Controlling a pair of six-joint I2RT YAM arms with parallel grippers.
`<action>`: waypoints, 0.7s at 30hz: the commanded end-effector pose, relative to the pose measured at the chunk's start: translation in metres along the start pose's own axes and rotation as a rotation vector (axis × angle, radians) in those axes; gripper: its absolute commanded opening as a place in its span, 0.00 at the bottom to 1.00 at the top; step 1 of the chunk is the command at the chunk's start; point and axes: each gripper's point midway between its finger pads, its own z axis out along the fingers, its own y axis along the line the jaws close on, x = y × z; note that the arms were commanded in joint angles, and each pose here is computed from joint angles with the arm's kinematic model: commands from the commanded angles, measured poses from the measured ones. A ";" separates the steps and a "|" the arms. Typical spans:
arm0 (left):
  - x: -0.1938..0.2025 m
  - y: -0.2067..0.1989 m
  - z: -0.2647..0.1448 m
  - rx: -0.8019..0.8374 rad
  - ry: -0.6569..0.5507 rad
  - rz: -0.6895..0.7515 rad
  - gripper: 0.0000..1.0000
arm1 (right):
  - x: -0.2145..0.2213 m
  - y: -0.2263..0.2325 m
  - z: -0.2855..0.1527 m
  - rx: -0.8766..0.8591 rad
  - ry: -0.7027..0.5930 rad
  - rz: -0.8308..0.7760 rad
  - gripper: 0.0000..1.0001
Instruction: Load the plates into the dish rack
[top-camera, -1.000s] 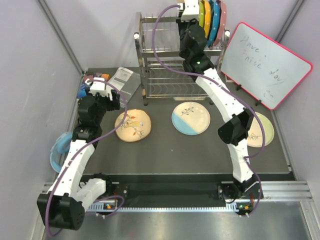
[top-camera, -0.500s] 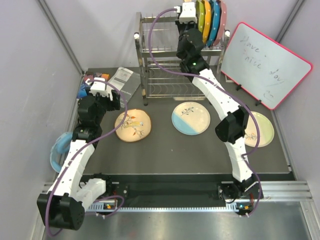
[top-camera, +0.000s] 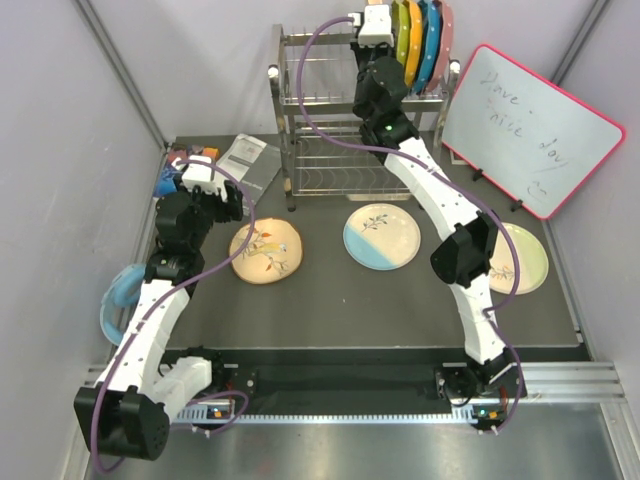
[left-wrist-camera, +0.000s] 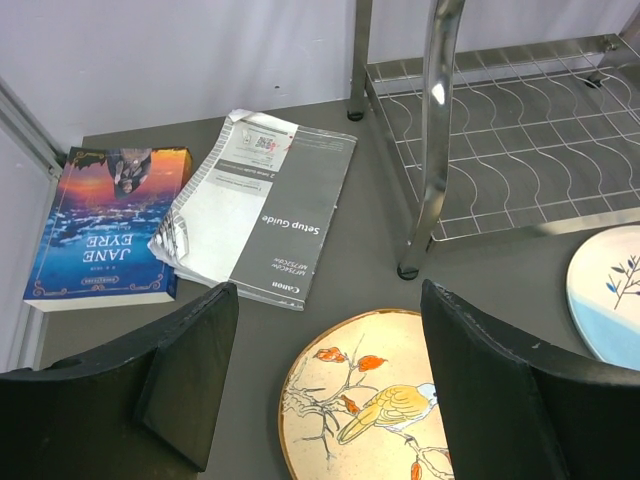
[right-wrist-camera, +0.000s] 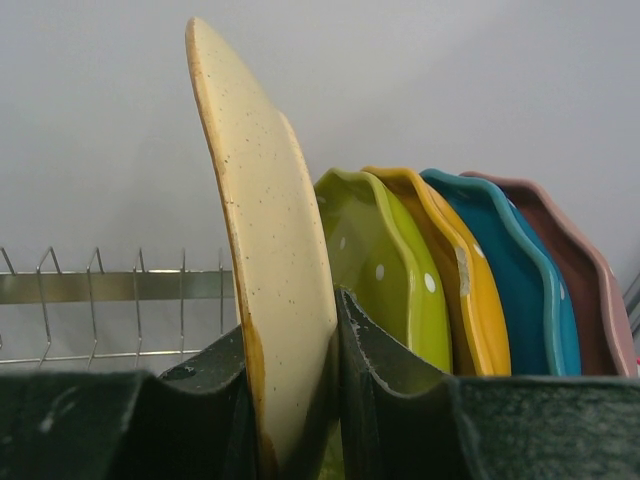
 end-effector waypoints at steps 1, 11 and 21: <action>-0.012 -0.001 -0.001 0.006 -0.049 -0.001 0.78 | -0.058 -0.049 0.007 0.107 -0.139 0.138 0.00; -0.006 -0.002 0.002 0.011 -0.036 -0.004 0.78 | -0.033 -0.044 0.012 0.093 -0.093 0.090 0.10; -0.006 -0.005 0.002 0.024 -0.033 -0.038 0.78 | -0.035 -0.047 0.011 0.087 -0.098 0.077 0.29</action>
